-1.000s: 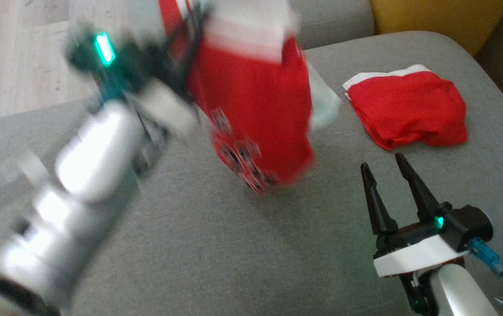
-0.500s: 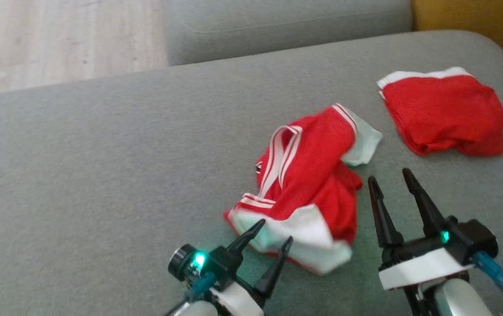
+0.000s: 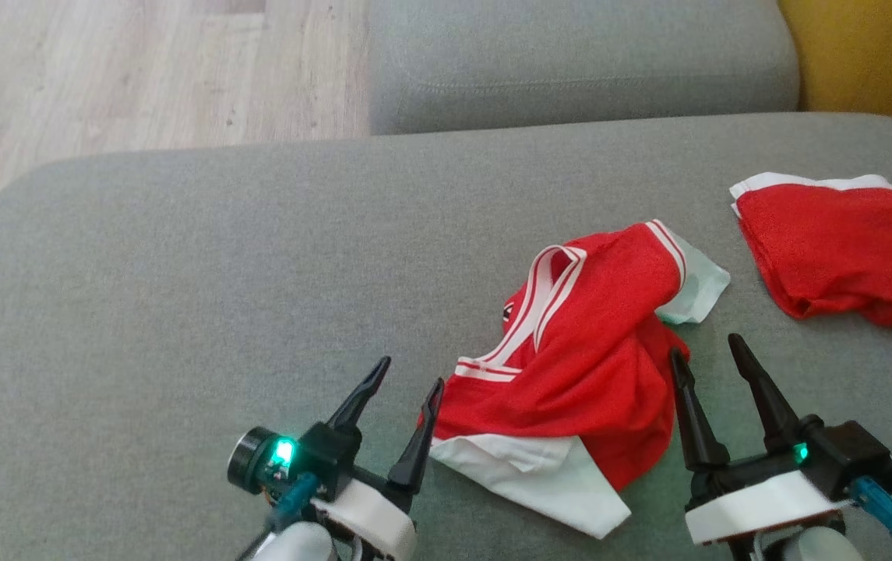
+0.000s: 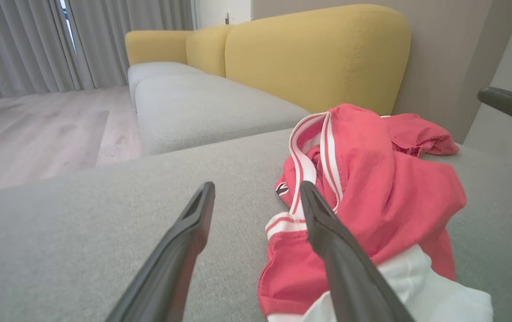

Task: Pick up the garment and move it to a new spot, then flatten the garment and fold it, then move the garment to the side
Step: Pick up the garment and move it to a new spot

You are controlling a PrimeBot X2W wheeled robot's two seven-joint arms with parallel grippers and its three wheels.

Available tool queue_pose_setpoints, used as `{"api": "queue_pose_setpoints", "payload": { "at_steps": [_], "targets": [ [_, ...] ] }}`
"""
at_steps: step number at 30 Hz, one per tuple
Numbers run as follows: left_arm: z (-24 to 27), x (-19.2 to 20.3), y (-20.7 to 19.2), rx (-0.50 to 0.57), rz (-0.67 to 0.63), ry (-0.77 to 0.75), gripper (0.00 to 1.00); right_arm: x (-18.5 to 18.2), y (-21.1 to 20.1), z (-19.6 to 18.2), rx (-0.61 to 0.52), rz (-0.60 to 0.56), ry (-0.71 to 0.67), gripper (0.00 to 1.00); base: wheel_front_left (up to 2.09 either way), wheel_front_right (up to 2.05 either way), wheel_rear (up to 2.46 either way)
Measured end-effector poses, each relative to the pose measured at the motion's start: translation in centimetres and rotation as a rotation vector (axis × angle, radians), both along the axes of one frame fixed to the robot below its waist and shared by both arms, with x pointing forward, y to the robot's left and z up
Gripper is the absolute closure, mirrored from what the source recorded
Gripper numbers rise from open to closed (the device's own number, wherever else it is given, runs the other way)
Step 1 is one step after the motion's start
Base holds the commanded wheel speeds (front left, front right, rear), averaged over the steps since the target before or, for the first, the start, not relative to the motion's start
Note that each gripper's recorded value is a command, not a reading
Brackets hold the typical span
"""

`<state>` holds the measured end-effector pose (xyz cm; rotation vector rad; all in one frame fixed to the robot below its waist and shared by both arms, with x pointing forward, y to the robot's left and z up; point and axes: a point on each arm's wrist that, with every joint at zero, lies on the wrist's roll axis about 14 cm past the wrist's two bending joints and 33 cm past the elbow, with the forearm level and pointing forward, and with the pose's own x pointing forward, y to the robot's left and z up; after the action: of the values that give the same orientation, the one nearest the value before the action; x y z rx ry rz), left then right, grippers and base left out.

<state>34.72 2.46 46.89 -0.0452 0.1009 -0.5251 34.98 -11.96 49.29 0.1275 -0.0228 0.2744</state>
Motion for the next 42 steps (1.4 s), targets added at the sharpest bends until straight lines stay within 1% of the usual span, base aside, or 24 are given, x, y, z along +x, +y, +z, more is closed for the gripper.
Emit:
{"api": "queue_pose_setpoints", "payload": {
  "at_steps": [4, 8, 12, 18, 21, 22, 23, 24, 26, 30, 35, 38, 42],
  "targets": [
    [-2.1, 0.4, -0.6, -0.012, -0.050, 0.127, 0.00, 0.3, 0.0, -0.8, -0.001, 0.000, 0.027, 0.00, 0.00, 0.00, 0.00],
    [-2.2, 1.8, -1.4, -0.018, -0.089, 0.160, 0.00, 0.7, -0.1, -1.4, 0.002, -0.002, 0.046, 0.00, 0.00, 0.00, 0.00],
    [-3.4, 3.0, -2.2, 0.019, -0.151, 0.226, 0.00, 1.4, -0.1, -2.0, 0.002, -0.002, 0.062, 0.00, 0.00, 0.00, 0.00],
    [-7.3, 1.8, -2.9, 0.056, -0.200, 0.415, 0.00, 2.4, -0.6, -1.9, -0.001, -0.016, 0.057, 0.00, 0.00, 0.00, 0.00],
    [-8.1, 0.6, -4.3, 0.050, -0.256, 0.478, 0.00, 2.5, -1.1, -2.0, -0.005, -0.030, 0.059, 0.00, 0.00, 0.00, 0.00],
    [-7.9, 0.4, -4.9, 0.036, -0.277, 0.482, 0.44, 2.5, -1.2, -2.1, -0.005, -0.035, 0.061, 0.00, 0.00, 0.00, 0.00],
    [-7.6, 0.4, -5.4, 0.017, -0.289, 0.472, 0.90, 2.5, -1.3, -2.2, -0.007, -0.039, 0.063, 0.00, 0.00, 0.00, 0.00],
    [-7.2, 0.4, -5.7, 0.002, -0.302, 0.455, 1.00, 2.4, -1.5, -2.2, -0.008, -0.044, 0.064, 0.00, 0.00, 0.00, 0.00],
    [-6.3, 0.7, -6.3, -0.016, -0.330, 0.417, 1.00, 2.3, -1.9, -2.2, -0.009, -0.057, 0.065, 0.00, 0.00, 0.00, 0.00],
    [-1.9, 1.5, -8.6, -0.146, -0.391, 0.309, 1.00, 2.0, -2.6, -1.7, -0.008, -0.080, 0.052, 0.00, 0.00, 0.00, 0.00],
    [7.8, 3.3, -12.1, -0.354, -0.503, 0.141, 1.00, 1.4, -3.6, -1.1, -0.001, -0.119, 0.037, 0.00, 0.00, 0.00, 0.00],
    [14.0, 4.4, -13.7, -0.439, -0.578, 0.034, 1.00, 1.0, -4.0, -0.7, 0.016, -0.147, 0.028, 0.00, 0.00, 0.00, 0.00],
    [21.9, 6.1, -15.1, -0.504, -0.643, -0.121, 1.00, 0.6, -5.4, 0.0, 0.031, -0.199, 0.009, 0.00, 0.00, 0.00, 0.00]
  ]
}}
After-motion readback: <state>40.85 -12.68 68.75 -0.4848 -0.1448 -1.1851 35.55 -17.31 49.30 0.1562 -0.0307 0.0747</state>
